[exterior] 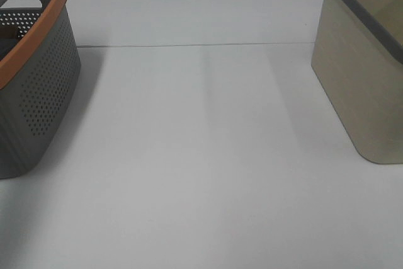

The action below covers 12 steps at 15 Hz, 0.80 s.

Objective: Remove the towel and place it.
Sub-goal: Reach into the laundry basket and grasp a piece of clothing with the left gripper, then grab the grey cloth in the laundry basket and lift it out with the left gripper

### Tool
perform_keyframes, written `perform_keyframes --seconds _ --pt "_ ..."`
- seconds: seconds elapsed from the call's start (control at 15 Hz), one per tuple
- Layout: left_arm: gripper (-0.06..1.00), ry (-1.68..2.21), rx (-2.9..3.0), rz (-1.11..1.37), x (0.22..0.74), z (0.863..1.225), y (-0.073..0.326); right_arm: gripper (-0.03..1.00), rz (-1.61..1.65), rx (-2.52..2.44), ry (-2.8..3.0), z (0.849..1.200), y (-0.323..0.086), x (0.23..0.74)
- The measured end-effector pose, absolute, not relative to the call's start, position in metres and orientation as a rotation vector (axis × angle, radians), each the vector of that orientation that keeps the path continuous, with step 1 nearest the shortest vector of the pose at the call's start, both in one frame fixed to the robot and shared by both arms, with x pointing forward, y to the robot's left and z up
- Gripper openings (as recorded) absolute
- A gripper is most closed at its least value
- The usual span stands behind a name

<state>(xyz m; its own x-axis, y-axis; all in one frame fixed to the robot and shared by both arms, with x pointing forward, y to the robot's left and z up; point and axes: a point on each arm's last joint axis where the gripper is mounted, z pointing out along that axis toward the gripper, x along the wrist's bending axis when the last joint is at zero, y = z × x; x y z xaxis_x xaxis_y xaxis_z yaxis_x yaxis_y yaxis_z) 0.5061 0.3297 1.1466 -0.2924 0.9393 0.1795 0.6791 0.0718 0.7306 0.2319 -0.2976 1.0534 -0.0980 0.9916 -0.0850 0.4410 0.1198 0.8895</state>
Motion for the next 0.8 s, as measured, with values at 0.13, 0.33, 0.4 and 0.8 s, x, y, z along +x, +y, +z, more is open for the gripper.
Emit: perform_keyframes --seconds 0.13,0.33,0.4,0.8 --pt "0.72 2.111 1.68 1.013 0.546 1.129 0.331 0.73 0.93 1.418 1.65 1.053 -0.298 0.232" --pt "0.72 2.206 1.76 0.945 0.595 1.096 0.333 0.73 0.93 1.418 1.65 1.053 -0.298 0.232" --pt "0.72 2.234 1.774 0.922 0.61 1.083 0.335 0.73 0.93 1.418 1.65 1.053 -0.298 0.232" --pt "0.72 2.408 1.758 0.679 0.656 1.024 0.368 0.73 0.93 1.418 1.65 1.053 -0.298 0.232"
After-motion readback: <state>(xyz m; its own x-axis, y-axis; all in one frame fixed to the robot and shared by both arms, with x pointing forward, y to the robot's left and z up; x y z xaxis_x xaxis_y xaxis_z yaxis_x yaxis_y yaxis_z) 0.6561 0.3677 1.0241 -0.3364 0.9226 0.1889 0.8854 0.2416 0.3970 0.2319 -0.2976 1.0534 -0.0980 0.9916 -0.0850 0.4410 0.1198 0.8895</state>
